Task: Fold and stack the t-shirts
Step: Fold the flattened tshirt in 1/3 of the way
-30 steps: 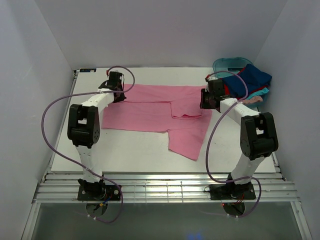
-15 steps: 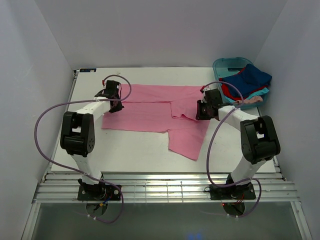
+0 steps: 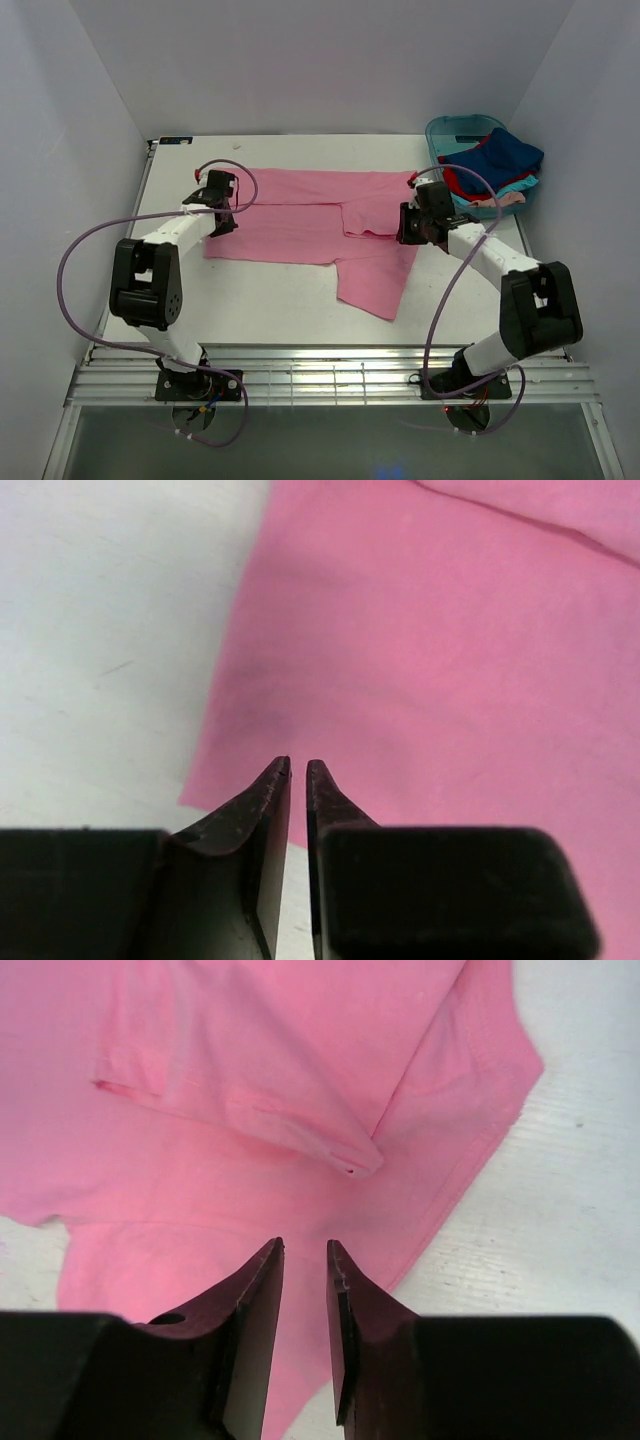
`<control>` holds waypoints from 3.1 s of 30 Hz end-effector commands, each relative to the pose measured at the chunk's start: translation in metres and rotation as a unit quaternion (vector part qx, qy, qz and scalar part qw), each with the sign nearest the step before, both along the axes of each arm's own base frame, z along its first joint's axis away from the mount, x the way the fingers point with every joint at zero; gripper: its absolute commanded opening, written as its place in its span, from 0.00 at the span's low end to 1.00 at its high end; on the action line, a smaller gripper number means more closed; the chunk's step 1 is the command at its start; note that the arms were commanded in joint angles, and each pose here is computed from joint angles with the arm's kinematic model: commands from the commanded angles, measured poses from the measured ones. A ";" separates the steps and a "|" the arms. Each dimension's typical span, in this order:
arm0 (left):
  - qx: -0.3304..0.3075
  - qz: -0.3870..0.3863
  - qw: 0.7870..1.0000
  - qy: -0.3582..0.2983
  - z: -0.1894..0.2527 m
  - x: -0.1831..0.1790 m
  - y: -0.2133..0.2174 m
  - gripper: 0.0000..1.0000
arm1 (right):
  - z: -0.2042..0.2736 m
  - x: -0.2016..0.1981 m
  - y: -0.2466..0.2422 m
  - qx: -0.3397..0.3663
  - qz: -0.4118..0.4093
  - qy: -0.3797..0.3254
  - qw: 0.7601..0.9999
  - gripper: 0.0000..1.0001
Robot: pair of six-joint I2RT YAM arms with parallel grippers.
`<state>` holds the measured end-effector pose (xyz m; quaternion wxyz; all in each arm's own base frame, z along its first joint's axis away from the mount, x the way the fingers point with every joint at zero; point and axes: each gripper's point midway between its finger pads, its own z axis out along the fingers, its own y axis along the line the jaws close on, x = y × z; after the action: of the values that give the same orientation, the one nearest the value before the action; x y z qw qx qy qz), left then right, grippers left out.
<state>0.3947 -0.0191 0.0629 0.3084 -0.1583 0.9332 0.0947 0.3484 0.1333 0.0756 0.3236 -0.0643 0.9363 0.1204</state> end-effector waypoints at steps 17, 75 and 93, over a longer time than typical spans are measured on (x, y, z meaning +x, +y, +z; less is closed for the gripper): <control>0.022 0.073 0.995 0.059 -0.008 -0.056 0.057 0.71 | 0.015 -0.085 0.005 0.031 -0.043 0.042 0.998 0.39; -0.110 0.073 0.991 -0.041 0.040 0.026 0.052 0.67 | 0.022 0.033 0.111 0.068 0.102 0.038 0.992 0.09; -0.144 0.082 0.986 -0.011 0.006 -0.042 0.038 0.62 | -0.005 -0.037 0.250 0.096 0.241 0.080 0.962 0.08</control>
<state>0.3508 0.0219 0.0660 0.2729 -0.2707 0.9232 0.0005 0.3096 0.3591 0.0655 0.2116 -0.2453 0.9087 0.2632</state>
